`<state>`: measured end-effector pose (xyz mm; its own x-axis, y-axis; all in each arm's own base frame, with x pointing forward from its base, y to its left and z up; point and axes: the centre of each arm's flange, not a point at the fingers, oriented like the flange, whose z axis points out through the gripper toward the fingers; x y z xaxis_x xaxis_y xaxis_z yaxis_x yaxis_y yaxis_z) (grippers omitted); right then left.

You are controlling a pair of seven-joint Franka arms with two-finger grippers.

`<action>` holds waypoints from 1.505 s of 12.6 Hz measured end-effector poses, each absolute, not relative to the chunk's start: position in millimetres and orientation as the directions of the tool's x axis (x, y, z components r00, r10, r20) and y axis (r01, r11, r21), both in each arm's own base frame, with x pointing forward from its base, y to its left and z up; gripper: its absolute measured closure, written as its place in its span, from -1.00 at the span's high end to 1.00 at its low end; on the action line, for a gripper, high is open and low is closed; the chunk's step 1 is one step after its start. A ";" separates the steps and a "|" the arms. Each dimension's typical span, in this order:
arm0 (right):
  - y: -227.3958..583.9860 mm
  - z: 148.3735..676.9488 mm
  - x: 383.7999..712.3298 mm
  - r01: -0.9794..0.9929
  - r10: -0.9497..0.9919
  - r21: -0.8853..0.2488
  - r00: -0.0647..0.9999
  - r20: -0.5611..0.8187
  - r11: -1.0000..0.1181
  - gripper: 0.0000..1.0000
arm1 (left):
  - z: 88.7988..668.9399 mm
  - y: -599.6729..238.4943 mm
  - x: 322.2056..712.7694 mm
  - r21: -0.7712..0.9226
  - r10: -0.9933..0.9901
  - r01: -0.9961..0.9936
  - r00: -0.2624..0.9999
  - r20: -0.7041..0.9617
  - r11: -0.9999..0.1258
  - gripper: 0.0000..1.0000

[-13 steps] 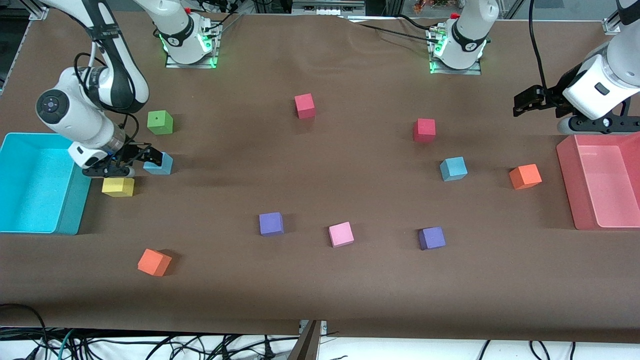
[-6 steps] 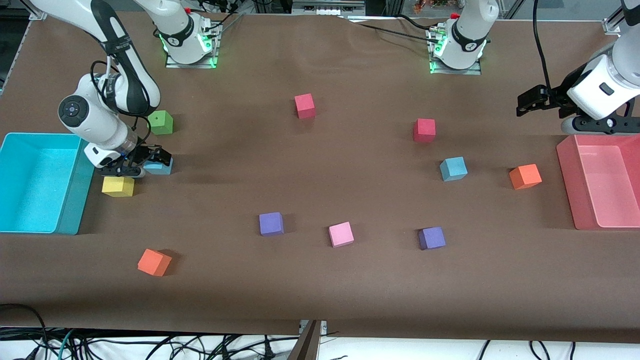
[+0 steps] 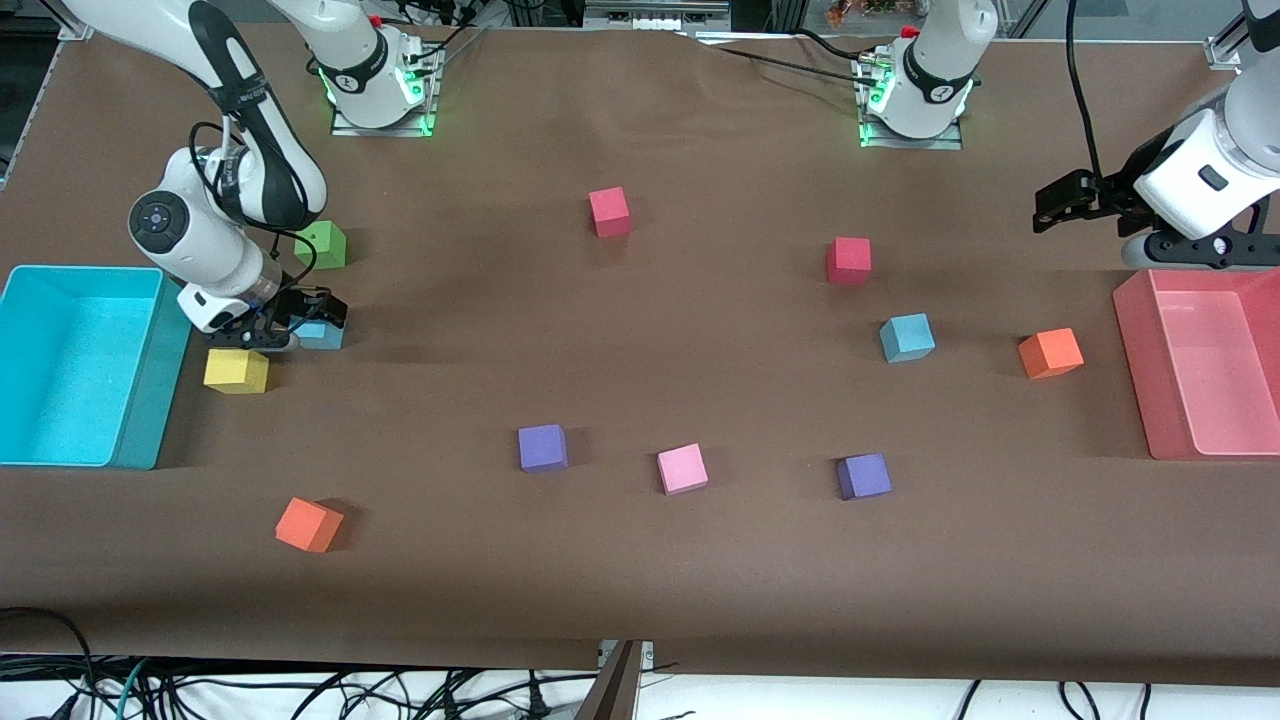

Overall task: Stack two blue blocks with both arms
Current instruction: 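Close the right gripper on the light blue cube and lift it, then carry the light blue cube with the right gripper toward the table middle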

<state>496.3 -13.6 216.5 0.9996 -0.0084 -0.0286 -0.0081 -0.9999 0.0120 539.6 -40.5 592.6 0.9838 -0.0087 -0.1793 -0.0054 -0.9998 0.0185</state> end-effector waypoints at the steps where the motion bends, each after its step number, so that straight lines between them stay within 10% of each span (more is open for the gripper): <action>1: -13.5 214.3 495.2 -0.003 -0.004 0.015 1.000 -0.031 -1.000 0.98 | 592.6 -39.9 539.7 0.018 -0.008 -0.004 0.984 -0.179 -1.000 1.00; 4: -14.3 209.8 495.6 0.000 0.000 0.018 1.000 -0.022 -1.000 0.90 | 592.4 -37.8 539.8 0.018 -0.004 0.000 0.984 -0.180 -1.000 1.00; 7: -16.2 208.6 495.8 -0.001 -0.002 0.020 1.000 -0.019 -1.000 0.22 | 592.2 -37.7 539.8 0.018 -0.003 0.000 0.984 -0.180 -1.000 1.00; 19: 60.9 373.8 561.5 0.004 -0.003 0.039 0.986 -0.165 -0.999 0.09 | 592.2 -35.0 539.9 0.018 0.001 0.005 0.984 -0.180 -1.000 1.00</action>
<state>561.5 60.9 373.8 0.9862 -0.0026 -0.1653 0.0039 -0.9992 0.0392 539.9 -35.0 592.2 0.9836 0.0014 -0.1804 0.0048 -0.9998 0.0184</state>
